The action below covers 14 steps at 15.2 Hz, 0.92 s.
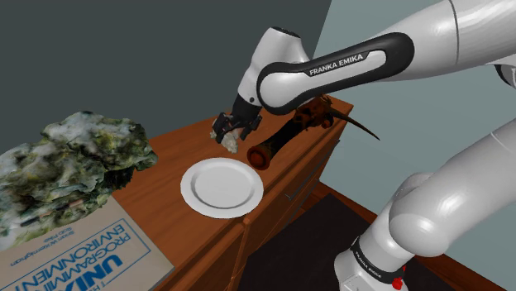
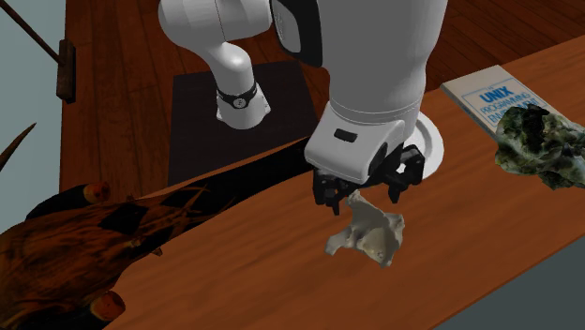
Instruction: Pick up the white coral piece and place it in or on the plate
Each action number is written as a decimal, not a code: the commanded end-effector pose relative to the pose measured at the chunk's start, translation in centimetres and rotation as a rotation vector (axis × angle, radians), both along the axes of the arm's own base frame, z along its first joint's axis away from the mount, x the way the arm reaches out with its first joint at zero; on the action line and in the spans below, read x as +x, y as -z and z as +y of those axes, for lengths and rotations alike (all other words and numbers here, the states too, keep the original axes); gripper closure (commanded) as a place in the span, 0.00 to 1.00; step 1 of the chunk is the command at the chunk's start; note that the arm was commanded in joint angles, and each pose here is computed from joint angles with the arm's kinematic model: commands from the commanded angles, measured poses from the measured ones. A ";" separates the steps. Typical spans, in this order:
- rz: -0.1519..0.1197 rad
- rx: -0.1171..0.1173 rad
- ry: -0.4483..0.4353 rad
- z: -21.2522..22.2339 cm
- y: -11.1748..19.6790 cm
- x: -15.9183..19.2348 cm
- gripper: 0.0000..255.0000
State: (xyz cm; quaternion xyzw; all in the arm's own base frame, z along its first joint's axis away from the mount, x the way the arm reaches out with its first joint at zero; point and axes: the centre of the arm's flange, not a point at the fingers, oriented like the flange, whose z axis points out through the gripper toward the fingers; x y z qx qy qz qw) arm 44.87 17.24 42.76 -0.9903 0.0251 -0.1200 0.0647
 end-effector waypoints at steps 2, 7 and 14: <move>-0.001 0.000 -0.001 0.2 1.3 0.4 0.00; -0.001 0.000 -0.001 0.2 1.3 0.4 0.00; -0.001 0.000 -0.001 0.2 1.3 0.4 1.00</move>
